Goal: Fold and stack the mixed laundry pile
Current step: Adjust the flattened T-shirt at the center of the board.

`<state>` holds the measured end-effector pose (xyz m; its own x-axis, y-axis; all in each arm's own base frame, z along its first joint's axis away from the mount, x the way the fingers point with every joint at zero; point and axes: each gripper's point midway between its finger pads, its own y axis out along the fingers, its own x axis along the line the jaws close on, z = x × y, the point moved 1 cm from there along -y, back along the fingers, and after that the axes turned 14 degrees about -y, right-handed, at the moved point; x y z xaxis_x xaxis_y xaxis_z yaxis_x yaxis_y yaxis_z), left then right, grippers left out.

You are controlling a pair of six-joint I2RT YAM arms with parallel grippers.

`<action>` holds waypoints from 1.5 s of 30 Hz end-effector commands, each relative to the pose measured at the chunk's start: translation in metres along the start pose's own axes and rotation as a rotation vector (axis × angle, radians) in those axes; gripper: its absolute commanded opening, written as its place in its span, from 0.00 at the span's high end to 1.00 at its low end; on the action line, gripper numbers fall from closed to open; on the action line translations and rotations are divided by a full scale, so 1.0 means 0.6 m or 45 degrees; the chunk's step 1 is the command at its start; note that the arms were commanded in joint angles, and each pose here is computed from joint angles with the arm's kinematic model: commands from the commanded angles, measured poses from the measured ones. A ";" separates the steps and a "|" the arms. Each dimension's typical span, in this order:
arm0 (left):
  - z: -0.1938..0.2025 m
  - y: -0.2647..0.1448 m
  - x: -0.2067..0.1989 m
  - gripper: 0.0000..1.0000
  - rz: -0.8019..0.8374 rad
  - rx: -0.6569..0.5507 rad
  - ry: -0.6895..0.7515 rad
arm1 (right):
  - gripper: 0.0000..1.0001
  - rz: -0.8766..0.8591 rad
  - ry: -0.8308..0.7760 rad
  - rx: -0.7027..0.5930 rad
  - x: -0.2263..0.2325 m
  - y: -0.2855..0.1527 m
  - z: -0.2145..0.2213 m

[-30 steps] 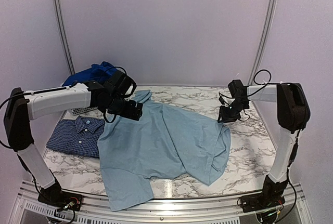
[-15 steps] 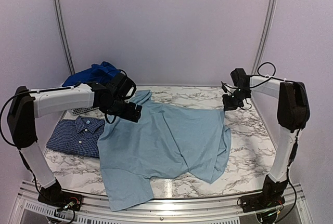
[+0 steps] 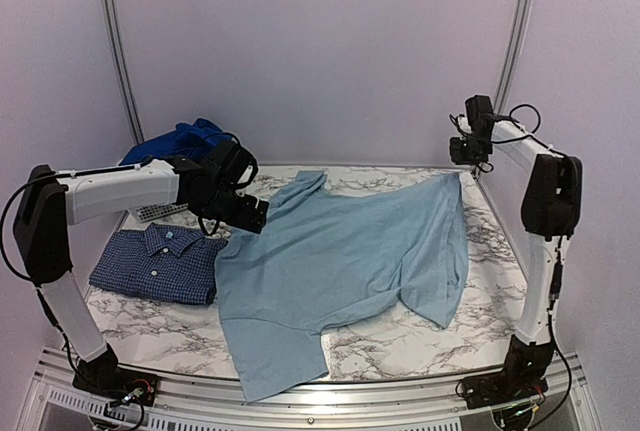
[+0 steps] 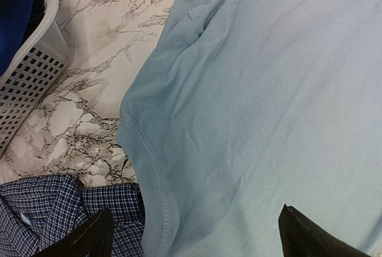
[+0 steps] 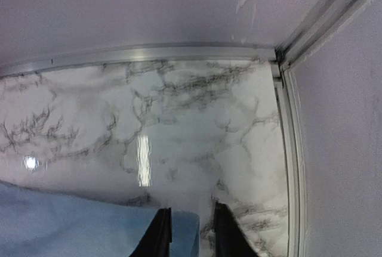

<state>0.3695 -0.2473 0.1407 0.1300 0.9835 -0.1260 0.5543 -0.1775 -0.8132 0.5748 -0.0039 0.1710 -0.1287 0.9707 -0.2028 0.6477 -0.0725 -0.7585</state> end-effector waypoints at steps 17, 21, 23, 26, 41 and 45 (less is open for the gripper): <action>0.234 -0.065 -0.024 0.06 0.139 0.310 -0.086 | 0.51 -0.902 0.032 0.249 0.349 -0.260 0.317; 0.227 -0.037 -0.019 0.13 0.052 0.299 -0.127 | 0.52 -0.895 0.036 0.386 0.362 -0.230 0.407; 0.219 -0.017 -0.015 0.18 0.013 0.305 -0.134 | 0.53 -0.832 0.028 0.439 0.345 -0.204 0.431; 0.206 0.018 -0.003 0.27 -0.041 0.324 -0.151 | 0.54 -0.762 0.056 0.460 0.311 -0.166 0.437; 0.041 0.164 0.092 0.56 -0.215 0.281 -0.296 | 0.46 -0.678 0.070 0.311 0.226 -0.150 0.282; 0.029 0.099 0.047 0.44 -0.088 0.232 -0.237 | 0.44 -0.655 0.100 0.340 0.222 -0.200 0.334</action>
<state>0.4133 -0.2132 0.0403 -0.1657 0.9774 -0.1315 0.3768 -0.0605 -0.9243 0.3711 0.0976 0.1064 -0.3480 0.8940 0.2821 0.3398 0.4007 -0.8509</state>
